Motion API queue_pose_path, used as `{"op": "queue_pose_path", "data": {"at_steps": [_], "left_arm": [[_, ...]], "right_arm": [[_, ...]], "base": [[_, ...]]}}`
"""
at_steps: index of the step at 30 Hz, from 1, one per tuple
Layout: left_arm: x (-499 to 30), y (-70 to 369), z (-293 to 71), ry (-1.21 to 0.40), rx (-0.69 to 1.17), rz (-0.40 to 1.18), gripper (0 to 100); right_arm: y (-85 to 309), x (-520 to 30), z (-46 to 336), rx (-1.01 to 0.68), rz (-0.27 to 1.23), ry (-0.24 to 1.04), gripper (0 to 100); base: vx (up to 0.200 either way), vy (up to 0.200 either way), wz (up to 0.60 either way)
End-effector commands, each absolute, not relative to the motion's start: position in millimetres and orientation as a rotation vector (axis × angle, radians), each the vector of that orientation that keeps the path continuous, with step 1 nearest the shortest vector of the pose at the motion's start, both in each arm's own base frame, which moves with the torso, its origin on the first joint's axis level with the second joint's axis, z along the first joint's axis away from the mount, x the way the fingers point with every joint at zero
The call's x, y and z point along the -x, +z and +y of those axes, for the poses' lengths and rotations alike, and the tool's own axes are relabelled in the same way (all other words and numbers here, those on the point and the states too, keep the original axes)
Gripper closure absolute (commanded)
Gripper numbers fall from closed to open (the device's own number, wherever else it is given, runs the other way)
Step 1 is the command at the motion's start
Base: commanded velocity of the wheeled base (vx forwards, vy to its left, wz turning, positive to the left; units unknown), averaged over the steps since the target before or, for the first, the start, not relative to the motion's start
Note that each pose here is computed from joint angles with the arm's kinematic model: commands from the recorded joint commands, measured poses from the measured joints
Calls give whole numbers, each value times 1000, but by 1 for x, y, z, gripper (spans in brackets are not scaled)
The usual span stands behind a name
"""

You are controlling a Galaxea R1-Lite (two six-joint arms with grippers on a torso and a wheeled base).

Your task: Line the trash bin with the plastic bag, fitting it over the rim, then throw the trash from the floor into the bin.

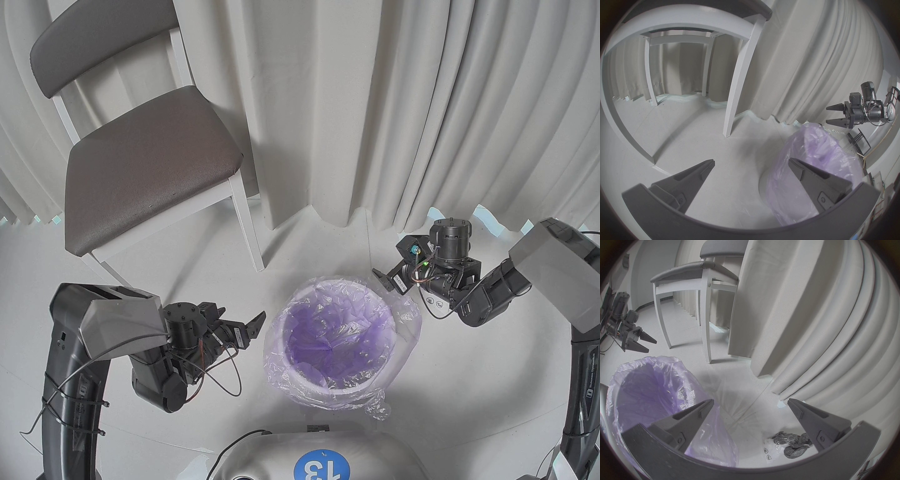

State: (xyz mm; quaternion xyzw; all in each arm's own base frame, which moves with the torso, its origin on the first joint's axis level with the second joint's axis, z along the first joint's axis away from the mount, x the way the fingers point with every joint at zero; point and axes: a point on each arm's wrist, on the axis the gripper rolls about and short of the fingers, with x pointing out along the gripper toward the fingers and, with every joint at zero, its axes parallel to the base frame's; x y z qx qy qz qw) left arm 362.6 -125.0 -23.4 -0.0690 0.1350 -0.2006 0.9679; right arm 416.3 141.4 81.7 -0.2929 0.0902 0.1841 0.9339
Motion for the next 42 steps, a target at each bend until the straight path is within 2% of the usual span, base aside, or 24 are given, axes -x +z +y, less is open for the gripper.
{"op": "queue_pose_path", "data": {"at_steps": [1, 4, 7, 20, 27, 38, 42], "left_arm": [[-332, 0, -103, -525, 82, 333, 0], [-313, -4, -91, -656, 18, 370, 0], [-301, -9, -94, -751, -17, 363, 0], [-285, -47, -119, -835, -72, 449, 0], [-296, -65, -124, -779, -107, 449, 0], [-337, -77, -157, -493, -163, 366, 0], [-344, -79, -163, -447, -139, 362, 0]], "right_arm": [[110, -380, 128, 637, 194, 382, 0], [103, -361, 114, 682, 271, 393, 0], [91, -346, 105, 700, 333, 404, 0], [67, -331, 94, 714, 436, 424, 0], [50, -340, 89, 706, 439, 403, 0], [34, -356, 75, 682, 434, 359, 0], [34, -356, 75, 677, 417, 358, 0]], "base": [[0, 0, 0], [0, 0, 0], [0, 0, 0], [0, 0, 0], [0, 0, 0], [0, 0, 0], [0, 0, 0]]}}
